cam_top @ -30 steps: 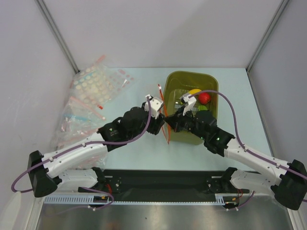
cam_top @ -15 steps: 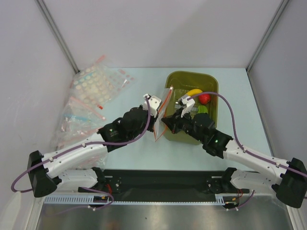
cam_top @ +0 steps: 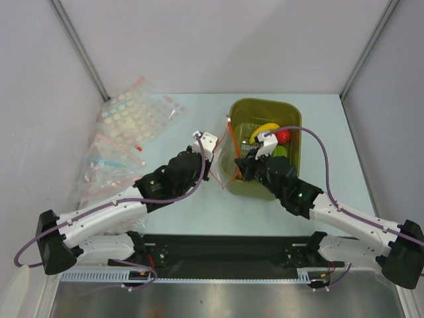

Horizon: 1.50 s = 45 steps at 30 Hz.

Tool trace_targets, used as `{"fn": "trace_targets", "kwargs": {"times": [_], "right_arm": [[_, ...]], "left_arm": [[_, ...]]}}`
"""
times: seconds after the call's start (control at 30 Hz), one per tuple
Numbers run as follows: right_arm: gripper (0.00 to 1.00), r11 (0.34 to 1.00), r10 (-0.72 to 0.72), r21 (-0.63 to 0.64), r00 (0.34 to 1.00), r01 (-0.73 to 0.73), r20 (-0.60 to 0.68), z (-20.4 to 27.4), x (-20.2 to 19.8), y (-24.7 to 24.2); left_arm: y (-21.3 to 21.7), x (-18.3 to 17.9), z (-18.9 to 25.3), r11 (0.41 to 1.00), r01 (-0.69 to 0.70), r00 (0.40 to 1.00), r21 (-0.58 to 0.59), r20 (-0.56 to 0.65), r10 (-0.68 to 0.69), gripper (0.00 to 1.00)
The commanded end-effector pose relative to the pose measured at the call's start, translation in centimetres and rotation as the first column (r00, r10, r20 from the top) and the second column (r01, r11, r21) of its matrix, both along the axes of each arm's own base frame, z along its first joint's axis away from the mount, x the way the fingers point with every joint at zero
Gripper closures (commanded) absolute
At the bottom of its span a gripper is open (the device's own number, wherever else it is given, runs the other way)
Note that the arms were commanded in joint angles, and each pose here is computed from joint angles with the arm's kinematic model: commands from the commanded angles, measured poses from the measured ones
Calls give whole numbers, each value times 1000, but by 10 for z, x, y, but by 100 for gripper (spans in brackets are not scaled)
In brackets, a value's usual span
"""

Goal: Place the food in the zip-top bag and seal the zipper
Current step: Open the zipper of the food storage bag at the center of the board.

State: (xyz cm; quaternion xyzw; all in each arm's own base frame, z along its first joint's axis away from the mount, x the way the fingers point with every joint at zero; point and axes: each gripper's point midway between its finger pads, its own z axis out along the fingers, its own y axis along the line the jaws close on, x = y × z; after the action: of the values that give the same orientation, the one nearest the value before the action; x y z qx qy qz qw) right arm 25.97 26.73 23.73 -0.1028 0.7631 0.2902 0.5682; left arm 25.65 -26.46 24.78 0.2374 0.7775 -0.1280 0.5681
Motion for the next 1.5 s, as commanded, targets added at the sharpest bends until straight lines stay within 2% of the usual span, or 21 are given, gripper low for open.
{"fn": "trace_targets", "kwargs": {"times": [0.0,0.1,0.17,0.3,0.37,0.4,0.43,0.47,0.5,0.53,0.73,0.87,1.0,1.17,1.33,1.47], "right_arm": [[100,998,-16,63,998,12,55,32,3,-3],[100,996,64,63,996,-68,70,35,-4,9],[100,989,128,60,989,-133,77,37,-10,19],[100,973,223,48,972,-227,80,35,-17,35],[100,953,294,49,951,-299,94,37,-27,42],[100,946,313,50,944,-319,103,39,-30,45],[100,942,325,48,940,-331,108,40,-32,46],[100,937,337,50,934,-345,114,41,-35,47],[100,937,339,50,934,-346,114,40,-35,47],[100,937,339,52,933,-347,120,42,-36,46],[100,948,309,40,943,-316,125,39,-31,42],[100,952,298,38,947,-304,124,38,-30,40],[100,956,283,39,951,-290,125,39,-29,36],[100,959,276,35,952,-283,132,39,-29,34],[100,958,278,34,951,-285,136,39,-29,34],[100,955,287,40,948,-295,139,40,-31,36]], "left_arm": [[15,4,21,994,-68,994,-89,77,75,91],[22,3,29,984,-90,991,-156,87,104,90],[22,1,32,981,-84,991,-174,86,100,78],[11,-1,28,983,-35,995,-180,86,52,71],[6,-2,24,983,-15,996,-182,85,30,65],[4,0,19,986,-14,997,-168,77,27,58],[4,0,17,986,-20,997,-166,74,32,31],[6,3,14,986,-36,997,-165,66,47,17],[5,6,16,982,-47,995,-181,74,61,6],[4,7,16,981,-46,995,-190,78,62,0],[-12,2,7,982,23,999,-186,47,-14,0],[-8,0,19,979,31,997,-200,69,-17,0],[-3,-6,28,959,50,994,-279,109,-20,0],[-14,-19,35,939,118,992,-324,74,-100,0],[-26,-21,26,943,141,990,-302,30,-139,0],[-25,-14,21,952,105,994,-288,19,-104,0]]}}
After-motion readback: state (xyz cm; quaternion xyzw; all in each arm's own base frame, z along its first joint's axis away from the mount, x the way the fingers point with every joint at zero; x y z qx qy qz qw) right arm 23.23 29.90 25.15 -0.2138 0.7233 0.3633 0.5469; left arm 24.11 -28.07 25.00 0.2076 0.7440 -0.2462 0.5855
